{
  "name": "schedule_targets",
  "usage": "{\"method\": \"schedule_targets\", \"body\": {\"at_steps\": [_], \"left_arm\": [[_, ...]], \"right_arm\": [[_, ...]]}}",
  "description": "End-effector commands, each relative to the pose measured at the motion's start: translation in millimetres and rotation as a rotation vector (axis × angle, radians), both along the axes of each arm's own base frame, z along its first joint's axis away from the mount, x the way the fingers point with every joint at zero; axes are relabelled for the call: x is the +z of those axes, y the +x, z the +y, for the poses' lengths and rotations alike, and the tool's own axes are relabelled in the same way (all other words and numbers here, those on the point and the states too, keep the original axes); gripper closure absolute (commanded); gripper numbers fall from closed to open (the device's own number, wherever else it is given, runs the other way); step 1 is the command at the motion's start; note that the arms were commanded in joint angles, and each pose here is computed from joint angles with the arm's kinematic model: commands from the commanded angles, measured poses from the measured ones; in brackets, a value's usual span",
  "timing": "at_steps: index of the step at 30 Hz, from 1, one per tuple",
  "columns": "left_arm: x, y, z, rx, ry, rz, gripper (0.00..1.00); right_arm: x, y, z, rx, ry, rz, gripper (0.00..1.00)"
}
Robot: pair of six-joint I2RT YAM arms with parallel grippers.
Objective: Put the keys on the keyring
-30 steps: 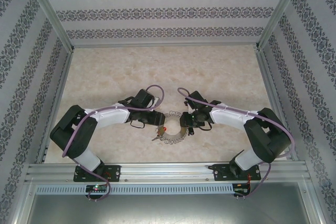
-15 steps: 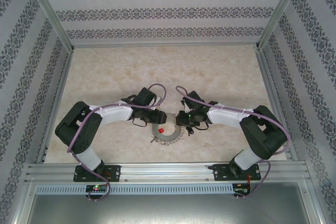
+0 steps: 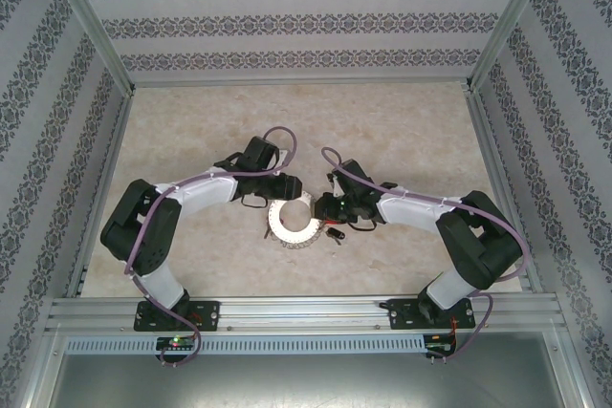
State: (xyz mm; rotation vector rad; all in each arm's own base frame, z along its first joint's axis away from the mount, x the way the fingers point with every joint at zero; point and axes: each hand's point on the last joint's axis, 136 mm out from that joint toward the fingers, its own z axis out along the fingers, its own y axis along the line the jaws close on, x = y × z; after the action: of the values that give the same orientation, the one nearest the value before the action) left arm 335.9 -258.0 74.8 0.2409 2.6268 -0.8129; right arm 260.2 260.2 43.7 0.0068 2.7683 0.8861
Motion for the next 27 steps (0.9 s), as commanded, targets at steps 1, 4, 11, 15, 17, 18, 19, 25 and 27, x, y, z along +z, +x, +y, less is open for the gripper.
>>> {"method": "schedule_targets", "body": {"at_steps": [1, 4, 11, 15, 17, 18, 19, 25, 27], "left_arm": [[2, 15, 10, 0.017, 0.048, -0.018, 0.51], [-4, 25, 29, 0.07, 0.13, -0.019, 0.47], [2, 22, 66, 0.139, 0.19, -0.036, 0.43], [12, 10, 75, 0.151, 0.185, -0.079, 0.43], [21, 5, 81, 0.179, 0.163, -0.133, 0.43], [25, 1, 86, 0.199, 0.157, -0.165, 0.42], [31, -1, 90, 0.218, 0.148, -0.205, 0.44], [60, -10, 131, 0.36, 0.208, -0.413, 0.44], [69, -12, 145, 0.399, 0.246, -0.465, 0.43]], "right_arm": [[17, 23, -4, -0.078, -0.002, -0.076, 0.76], [13, 26, -28, -0.155, -0.079, -0.085, 0.73], [11, 20, -69, -0.26, -0.108, -0.102, 0.69], [20, 20, -83, -0.267, -0.135, -0.154, 0.68], [31, 23, -95, -0.299, -0.171, -0.204, 0.67], [38, 25, -102, -0.32, -0.181, -0.243, 0.67], [47, 28, -107, -0.34, -0.19, -0.281, 0.66], [103, 36, -151, -0.442, -0.302, -0.586, 0.53], [117, 36, -169, -0.466, -0.378, -0.662, 0.35]]}}
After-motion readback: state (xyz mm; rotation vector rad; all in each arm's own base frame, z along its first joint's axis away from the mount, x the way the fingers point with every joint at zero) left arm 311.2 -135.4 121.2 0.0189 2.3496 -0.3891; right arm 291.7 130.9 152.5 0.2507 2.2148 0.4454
